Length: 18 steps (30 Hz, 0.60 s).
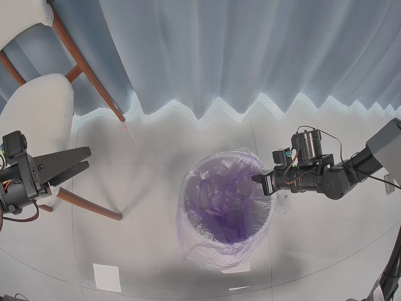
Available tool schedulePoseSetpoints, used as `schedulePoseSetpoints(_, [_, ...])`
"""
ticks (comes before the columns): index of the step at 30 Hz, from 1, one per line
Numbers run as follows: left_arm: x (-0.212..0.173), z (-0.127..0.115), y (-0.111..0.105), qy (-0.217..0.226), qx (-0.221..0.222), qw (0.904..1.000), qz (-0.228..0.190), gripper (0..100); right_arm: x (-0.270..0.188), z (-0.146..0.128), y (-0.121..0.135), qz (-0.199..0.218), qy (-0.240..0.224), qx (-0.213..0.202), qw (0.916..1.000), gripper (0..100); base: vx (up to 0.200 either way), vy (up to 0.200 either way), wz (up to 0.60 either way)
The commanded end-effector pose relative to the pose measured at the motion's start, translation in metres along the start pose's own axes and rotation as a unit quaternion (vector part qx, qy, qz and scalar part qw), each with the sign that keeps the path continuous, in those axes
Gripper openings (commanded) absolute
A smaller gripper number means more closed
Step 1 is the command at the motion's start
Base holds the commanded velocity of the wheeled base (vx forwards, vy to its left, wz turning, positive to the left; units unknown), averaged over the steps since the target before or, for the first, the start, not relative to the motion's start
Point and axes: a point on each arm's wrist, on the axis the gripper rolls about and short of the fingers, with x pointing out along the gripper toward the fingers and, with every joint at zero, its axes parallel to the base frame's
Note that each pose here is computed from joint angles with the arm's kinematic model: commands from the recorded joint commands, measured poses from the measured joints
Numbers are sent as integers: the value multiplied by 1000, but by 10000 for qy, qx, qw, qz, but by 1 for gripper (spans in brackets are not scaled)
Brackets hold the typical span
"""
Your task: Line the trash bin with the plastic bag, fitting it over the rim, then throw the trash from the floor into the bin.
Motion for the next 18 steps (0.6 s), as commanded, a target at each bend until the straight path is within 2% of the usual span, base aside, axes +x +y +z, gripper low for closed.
schedulePoseSetpoints(1, [4, -4, 1, 131, -64, 9999, -55, 100, 30, -21, -1, 109, 27, -718, 9974, 0, 0, 0, 0])
schedulePoseSetpoints(4, [4, -5, 1, 141, -64, 9999, -67, 100, 40, -26, -1, 107, -58, -1224, 9924, 0, 0, 0, 0])
schedulePoseSetpoints(6, [4, -5, 1, 145, -69, 9999, -64, 100, 44, -27, 0, 98, -104, -1671, 9858, 0, 0, 0, 0])
schedulePoseSetpoints(7, [4, -5, 1, 145, -69, 9999, -64, 100, 44, -27, 0, 98, -104, -1671, 9858, 0, 0, 0, 0])
schedulePoseSetpoints(9, [7, -6, 4, 200, -121, 9997, -44, 100, 49, -25, 4, 92, -259, -2006, 9793, 0, 0, 0, 0])
schedulePoseSetpoints(12, [9, -10, 6, 292, -156, 9994, -44, 100, 56, -25, 10, 90, -279, -2024, 9789, 0, 0, 0, 0])
schedulePoseSetpoints(18, [9, -16, 8, 375, 96, 9992, -33, 100, 67, -22, 8, 89, -347, -2004, 9791, 0, 0, 0, 0])
